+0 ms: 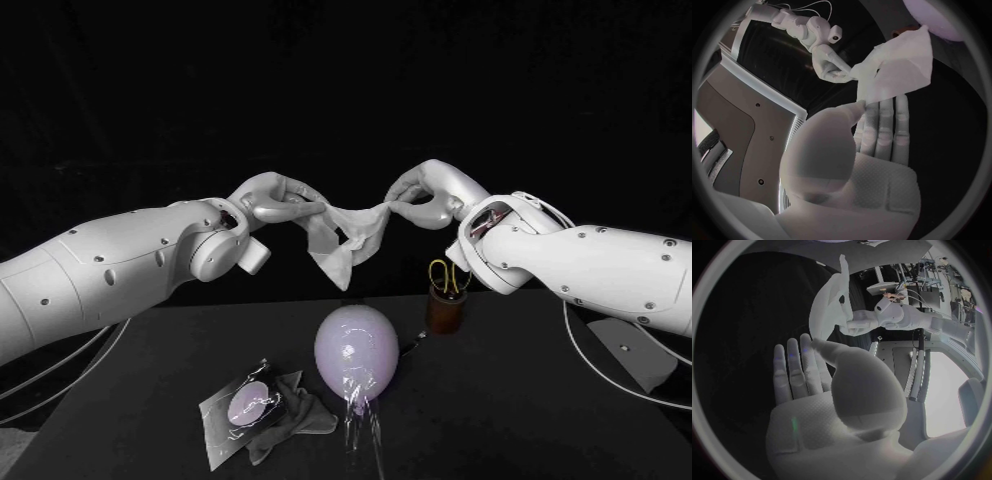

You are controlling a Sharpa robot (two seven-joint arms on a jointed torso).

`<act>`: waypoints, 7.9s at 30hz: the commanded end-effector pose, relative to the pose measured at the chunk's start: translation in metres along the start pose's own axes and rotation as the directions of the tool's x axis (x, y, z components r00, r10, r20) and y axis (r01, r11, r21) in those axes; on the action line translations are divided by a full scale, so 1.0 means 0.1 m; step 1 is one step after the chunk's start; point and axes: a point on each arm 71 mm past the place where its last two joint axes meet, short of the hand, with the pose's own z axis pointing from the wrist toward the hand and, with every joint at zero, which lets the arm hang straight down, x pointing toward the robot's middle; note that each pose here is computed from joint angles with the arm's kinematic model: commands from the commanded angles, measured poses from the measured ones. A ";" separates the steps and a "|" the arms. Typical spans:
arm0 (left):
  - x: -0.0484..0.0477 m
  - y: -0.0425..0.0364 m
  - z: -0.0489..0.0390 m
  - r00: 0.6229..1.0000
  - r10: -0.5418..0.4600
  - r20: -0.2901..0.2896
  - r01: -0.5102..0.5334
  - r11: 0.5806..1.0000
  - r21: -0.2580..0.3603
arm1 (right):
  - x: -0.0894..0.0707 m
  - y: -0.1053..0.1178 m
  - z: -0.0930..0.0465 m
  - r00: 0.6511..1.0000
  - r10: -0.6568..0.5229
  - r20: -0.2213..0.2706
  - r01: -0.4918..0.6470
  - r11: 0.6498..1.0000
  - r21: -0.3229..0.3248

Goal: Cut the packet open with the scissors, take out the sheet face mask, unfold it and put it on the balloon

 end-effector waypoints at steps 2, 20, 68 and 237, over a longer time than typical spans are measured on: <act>-0.029 -0.072 0.008 1.000 -0.020 0.023 0.019 0.999 0.031 | 0.00 -0.03 -0.01 0.999 0.041 0.026 -0.041 0.999 0.001; 0.114 -0.096 -0.023 0.983 -0.113 -0.144 0.111 0.994 -0.024 | 0.22 -0.35 -0.07 0.991 0.137 0.003 -0.137 0.986 0.098; 0.273 -0.147 -0.021 0.923 -0.311 -0.228 0.290 0.949 -0.121 | 0.80 -0.72 -0.25 0.952 0.280 -0.127 -0.249 0.945 0.214; 0.456 -0.063 -0.059 0.984 -0.176 -0.038 0.158 0.946 -0.282 | 0.79 0.16 -0.28 0.989 0.134 -0.063 -0.128 0.988 0.086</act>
